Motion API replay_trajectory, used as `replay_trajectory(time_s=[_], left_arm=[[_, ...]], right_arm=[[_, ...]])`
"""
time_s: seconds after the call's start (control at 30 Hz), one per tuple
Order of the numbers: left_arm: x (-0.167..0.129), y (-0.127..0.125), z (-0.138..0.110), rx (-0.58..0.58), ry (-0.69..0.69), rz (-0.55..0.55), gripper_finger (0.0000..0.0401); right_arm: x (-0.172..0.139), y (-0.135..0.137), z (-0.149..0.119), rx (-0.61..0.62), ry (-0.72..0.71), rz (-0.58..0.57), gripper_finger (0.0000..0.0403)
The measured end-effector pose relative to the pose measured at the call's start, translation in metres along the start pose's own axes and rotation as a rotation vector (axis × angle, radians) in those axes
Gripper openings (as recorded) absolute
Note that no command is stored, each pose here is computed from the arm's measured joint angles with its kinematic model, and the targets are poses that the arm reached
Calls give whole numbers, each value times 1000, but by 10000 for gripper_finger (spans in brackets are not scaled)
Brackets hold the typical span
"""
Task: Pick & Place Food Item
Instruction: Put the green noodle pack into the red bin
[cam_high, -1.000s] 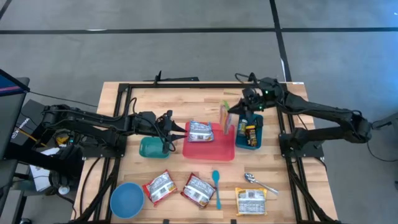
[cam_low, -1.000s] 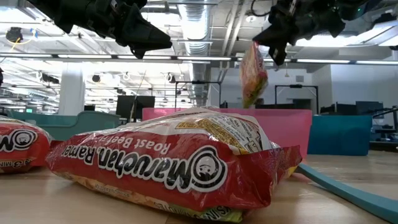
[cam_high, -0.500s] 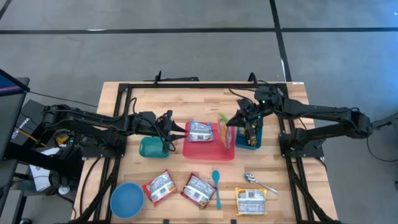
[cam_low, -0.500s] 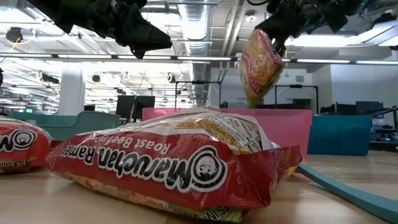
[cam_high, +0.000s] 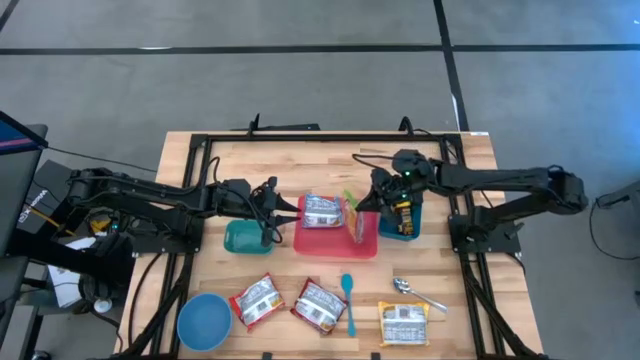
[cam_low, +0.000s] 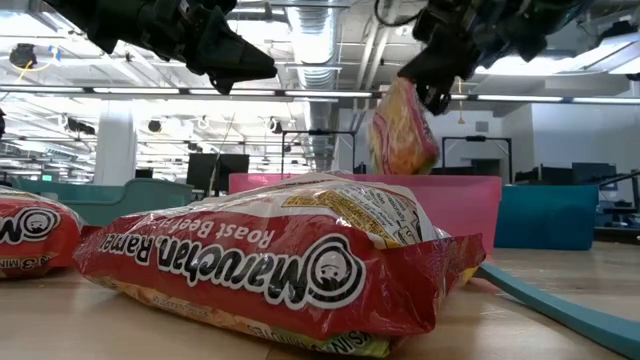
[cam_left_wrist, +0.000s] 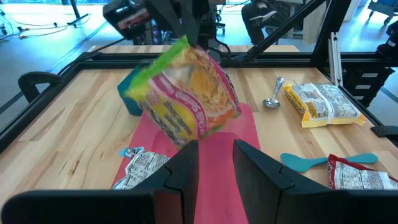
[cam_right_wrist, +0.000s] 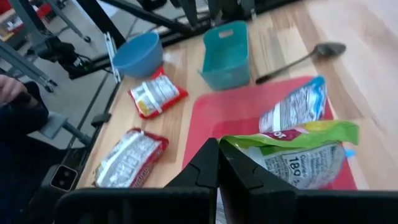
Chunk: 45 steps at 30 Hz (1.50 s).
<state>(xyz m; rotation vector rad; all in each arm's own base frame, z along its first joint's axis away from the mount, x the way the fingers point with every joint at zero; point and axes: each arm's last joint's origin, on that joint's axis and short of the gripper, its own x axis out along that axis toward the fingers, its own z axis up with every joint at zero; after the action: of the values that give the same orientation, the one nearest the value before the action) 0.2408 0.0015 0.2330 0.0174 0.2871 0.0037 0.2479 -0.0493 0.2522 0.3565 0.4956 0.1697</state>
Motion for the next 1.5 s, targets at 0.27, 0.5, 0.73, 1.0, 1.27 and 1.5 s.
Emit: replay_trajectory(time_s=[0.27,0.5,0.73,1.0,1.27,1.5], left_arm=[[0,0,0,0,0,0,92],[0,0,0,0,0,0,92],[0,0,0,0,0,0,92],[0,0,0,0,0,0,92],[0,0,0,0,0,-1,92],[0,0,0,0,0,0,92]], right_arm=[[11,-8,-2,10,13,-4,0],[7,-14,-6,42,50,-57,0],[3,-24,-16,107,136,-183,0],[1,-27,-21,129,175,-244,0],[0,-28,-27,160,228,-282,0],[-3,-33,-28,195,238,-325,10]])
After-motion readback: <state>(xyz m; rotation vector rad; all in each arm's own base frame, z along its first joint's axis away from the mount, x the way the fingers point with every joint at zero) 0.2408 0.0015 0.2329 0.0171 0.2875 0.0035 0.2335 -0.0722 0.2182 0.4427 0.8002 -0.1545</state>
